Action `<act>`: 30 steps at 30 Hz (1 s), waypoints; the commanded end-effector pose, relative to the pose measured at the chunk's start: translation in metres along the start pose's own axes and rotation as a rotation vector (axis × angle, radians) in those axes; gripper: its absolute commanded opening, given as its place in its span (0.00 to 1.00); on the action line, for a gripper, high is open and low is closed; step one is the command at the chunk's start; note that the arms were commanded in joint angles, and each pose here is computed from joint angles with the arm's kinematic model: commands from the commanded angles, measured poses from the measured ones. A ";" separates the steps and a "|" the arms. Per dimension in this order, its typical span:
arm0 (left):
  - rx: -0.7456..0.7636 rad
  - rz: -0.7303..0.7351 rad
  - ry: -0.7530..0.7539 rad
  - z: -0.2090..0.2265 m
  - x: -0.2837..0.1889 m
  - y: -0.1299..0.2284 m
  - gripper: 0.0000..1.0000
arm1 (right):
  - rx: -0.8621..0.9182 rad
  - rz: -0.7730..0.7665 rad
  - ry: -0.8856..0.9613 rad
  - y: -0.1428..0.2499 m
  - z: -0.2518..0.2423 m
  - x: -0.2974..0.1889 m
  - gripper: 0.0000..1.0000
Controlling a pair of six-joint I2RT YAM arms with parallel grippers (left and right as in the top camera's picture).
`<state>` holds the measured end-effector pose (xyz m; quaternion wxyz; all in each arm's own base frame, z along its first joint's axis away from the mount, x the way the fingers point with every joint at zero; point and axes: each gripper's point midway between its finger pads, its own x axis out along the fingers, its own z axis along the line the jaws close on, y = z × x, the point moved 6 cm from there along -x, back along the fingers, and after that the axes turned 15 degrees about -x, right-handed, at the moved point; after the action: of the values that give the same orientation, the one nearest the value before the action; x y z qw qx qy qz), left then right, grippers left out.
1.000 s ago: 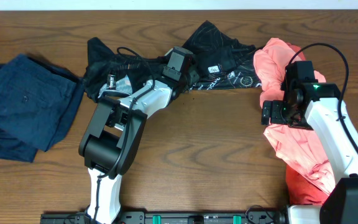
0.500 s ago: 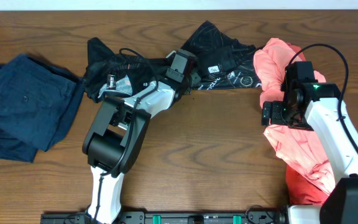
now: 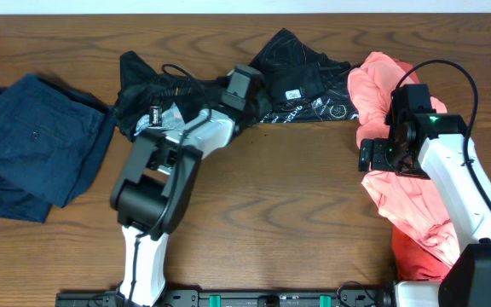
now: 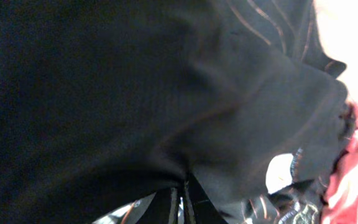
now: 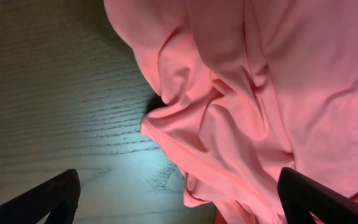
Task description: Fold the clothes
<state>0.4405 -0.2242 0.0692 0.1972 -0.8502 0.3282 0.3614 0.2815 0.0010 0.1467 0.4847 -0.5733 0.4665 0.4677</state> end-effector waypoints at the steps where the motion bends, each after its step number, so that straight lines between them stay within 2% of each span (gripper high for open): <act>1: 0.112 0.038 0.051 -0.024 -0.050 -0.005 0.06 | 0.031 -0.013 0.007 -0.001 -0.007 -0.002 0.99; 6: 0.224 0.141 -0.220 0.013 -0.111 0.013 0.06 | 0.012 -0.013 0.007 -0.001 -0.007 -0.002 0.99; 9: 0.217 0.171 -0.501 0.055 -0.155 0.020 0.06 | -0.025 -0.011 0.006 -0.001 -0.007 -0.002 0.95; 14: 0.238 0.155 -0.918 0.108 -0.215 0.017 0.06 | -0.034 -0.017 -0.028 -0.005 -0.003 0.002 0.75; 16: 0.238 0.158 -0.992 0.118 -0.230 0.017 0.06 | -0.033 -0.031 -0.055 -0.009 0.000 0.005 0.69; 20: 0.198 0.151 -0.999 0.130 -0.247 0.012 0.06 | -0.034 -0.056 -0.096 -0.021 0.005 0.015 0.54; 22: 0.160 0.113 -0.960 0.133 -0.250 0.004 0.06 | -0.038 -0.056 -0.118 -0.026 0.008 0.023 0.53; 24: 0.118 0.095 -0.881 0.133 -0.248 -0.001 0.06 | -0.039 -0.046 -0.118 -0.029 0.008 0.033 0.56; 26: 0.080 0.129 -0.774 0.127 -0.239 0.003 0.06 | -0.039 -0.039 -0.119 -0.032 0.009 0.041 0.73; 30: 0.050 0.218 -0.632 0.118 -0.218 0.017 0.07 | -0.062 -0.055 -0.120 -0.040 0.009 0.051 0.76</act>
<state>0.2642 -0.0605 0.1601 0.3093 -0.6483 0.2933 0.6309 0.3215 0.0151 0.1026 0.5026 -0.5712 0.4122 0.5012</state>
